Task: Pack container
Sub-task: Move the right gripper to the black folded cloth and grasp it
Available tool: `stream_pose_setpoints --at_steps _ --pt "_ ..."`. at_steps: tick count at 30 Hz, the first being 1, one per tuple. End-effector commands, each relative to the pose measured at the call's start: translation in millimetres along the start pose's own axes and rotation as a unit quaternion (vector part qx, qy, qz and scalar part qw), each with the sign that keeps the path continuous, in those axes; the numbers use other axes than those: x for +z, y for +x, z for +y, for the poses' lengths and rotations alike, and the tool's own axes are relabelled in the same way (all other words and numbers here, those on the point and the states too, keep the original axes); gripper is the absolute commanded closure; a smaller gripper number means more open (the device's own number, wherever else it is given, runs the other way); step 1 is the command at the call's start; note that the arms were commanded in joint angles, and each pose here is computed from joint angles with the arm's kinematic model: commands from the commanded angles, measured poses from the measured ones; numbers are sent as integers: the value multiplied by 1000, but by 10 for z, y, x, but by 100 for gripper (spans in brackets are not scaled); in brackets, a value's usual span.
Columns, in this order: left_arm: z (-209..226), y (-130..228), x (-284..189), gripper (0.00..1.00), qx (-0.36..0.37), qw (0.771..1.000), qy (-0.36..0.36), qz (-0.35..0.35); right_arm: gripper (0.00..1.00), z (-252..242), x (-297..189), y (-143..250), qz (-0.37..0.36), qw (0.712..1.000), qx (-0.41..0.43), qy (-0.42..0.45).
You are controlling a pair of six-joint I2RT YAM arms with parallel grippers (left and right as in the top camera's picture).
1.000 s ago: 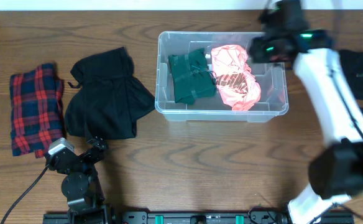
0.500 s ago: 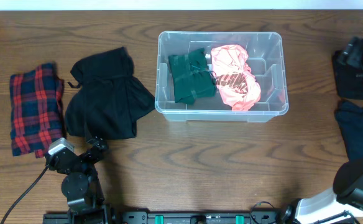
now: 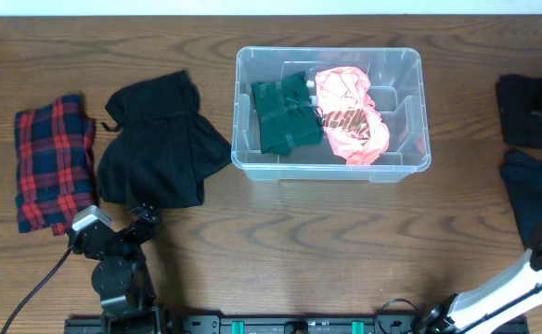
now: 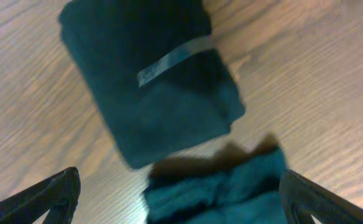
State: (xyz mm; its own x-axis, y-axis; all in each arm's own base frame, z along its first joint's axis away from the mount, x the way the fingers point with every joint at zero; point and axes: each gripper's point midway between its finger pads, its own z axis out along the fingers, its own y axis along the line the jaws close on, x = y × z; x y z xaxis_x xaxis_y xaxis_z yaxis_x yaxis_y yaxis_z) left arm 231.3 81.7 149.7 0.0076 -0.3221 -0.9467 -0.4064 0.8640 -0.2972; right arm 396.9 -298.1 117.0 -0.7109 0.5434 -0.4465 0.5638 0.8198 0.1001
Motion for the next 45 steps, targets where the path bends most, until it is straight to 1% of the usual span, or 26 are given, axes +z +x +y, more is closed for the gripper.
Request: stream_pose_setpoints --at_steps 1,6,10,13,19,22,25,29,30,32,33,35,36,37,41,45 --pt "97 161 12 2 6 1000 -21 22 1 -72 87 -46 -11 999 -26 -24" --pt "98 162 12 2 6 1000 -21 22 1 -183 175 -189 -40 998 -36 -18" --pt "98 162 12 2 6 1000 -21 22 1 -118 293 -274 -61 995 -68 -43" --pt "97 161 12 2 6 1000 -21 22 1 -92 450 -291 -66 993 -74 -57" --pt "97 161 12 2 6 1000 -21 22 1 -132 870 -122 -40 995 -68 -65" --pt "98 162 12 2 6 1000 -21 22 1 -86 1067 6 -23 994 -68 -87" --pt "97 161 12 2 6 1000 -21 22 1 3 1191 99 -13 990 -71 -119" --pt "97 160 12 2 6 1000 -21 22 1 9 1293 196 2 990 -61 -125" --pt "98 162 12 2 6 1000 -21 22 3 12 1298 203 3 990 -60 -126" --pt "97 161 12 2 6 1000 -21 22 21 13 1297 206 3 990 -60 -127" --pt "97 161 12 2 6 1000 -21 22 34 18 1292 201 3 990 -54 -129" --pt "97 161 12 2 6 1000 -21 22 48 30 1284 198 4 990 -41 -135" --pt "97 161 12 2 6 1000 -21 22 54 36 1275 193 3 990 -32 -139" --pt "97 161 12 2 6 1000 -21 22 57 47 1270 192 4 989 -24 -144" --pt "97 161 12 2 6 1000 -21 22 77 114 1170 127 2 986 14 -166" --pt "97 161 12 2 6 1000 -21 22 90 243 858 -91 -25 981 10 -191"
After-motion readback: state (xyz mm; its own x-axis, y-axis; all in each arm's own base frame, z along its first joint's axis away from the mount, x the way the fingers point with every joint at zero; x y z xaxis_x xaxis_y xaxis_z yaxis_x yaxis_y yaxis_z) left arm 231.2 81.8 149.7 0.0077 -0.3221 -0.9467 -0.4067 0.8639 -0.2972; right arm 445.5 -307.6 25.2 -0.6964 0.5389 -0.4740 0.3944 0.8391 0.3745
